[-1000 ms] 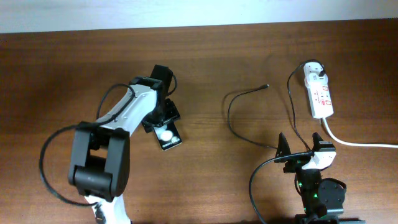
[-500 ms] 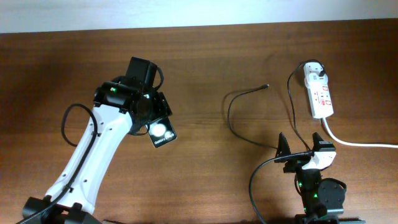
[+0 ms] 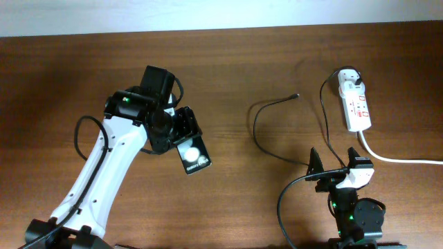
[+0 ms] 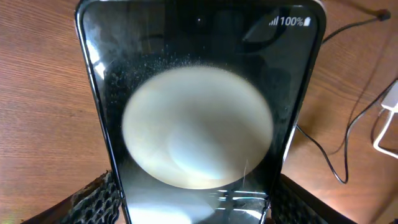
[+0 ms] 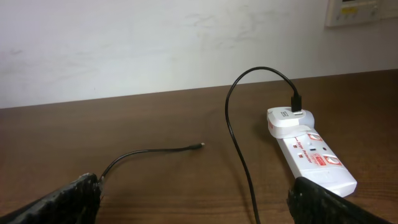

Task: Plug charger to phone and switch on socket
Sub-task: 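Close the left gripper on the phone's edge and lift it, then rotate the held phone upright, bottom edge toward the right arm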

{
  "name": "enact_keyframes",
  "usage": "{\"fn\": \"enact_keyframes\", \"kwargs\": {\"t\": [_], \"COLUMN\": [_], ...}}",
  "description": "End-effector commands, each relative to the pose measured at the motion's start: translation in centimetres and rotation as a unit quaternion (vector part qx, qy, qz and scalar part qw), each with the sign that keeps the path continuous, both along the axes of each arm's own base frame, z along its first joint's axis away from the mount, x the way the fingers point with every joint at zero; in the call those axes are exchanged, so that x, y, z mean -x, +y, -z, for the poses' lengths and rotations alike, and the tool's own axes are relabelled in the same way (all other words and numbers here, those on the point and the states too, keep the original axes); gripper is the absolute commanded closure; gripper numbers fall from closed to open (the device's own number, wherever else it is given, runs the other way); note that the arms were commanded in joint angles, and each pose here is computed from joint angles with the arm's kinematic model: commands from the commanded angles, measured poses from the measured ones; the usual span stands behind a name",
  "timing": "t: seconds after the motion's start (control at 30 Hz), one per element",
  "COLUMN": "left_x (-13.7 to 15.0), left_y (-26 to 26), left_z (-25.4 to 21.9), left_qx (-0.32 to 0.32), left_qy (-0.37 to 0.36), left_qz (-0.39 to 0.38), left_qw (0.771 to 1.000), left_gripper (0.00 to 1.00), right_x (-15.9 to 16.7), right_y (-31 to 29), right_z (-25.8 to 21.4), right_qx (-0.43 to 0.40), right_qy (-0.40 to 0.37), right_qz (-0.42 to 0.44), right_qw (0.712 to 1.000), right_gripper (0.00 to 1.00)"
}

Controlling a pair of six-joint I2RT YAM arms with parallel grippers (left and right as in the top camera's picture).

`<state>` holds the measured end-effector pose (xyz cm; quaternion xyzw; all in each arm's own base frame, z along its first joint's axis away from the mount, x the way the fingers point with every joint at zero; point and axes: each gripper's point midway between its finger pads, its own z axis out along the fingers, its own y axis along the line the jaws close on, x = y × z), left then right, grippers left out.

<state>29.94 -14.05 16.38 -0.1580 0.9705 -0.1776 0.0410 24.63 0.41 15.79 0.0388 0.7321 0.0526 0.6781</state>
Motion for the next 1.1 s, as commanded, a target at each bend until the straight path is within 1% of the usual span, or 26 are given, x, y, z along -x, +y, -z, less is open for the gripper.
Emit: {"fn": "enact_keyframes", "kwargs": {"t": [0.0,0.07,0.6,1.07], "left_x": [-0.1,0.2,0.8,1.4], "left_y": [-0.7,-1.1,-2.0,-2.3], "left_z": [-1.9,-2.1,-2.4,-2.5], "left_qx": [0.026,0.039,0.068,0.079], "left_qy": [-0.022,-0.017,-0.002,0.01], "left_qz": [0.012,0.015,0.024,0.027], "left_qw": [0.999,0.999,0.997,0.996], "left_gripper": [0.38,0.37,0.38,0.39], "right_x": [0.0,0.0,0.0,0.0], "right_y": [0.2,0.2,0.2,0.2], "right_z": [0.2,0.2,0.2,0.2], "right_qx": [0.0,0.0,0.0,0.0], "right_qy": [0.002,0.002,0.002,0.002], "right_qz": [-0.003,-0.003,-0.003,-0.003], "right_qw": [1.0,1.0,1.0,1.0], "right_gripper": [0.01,0.01,0.01,0.01]}}
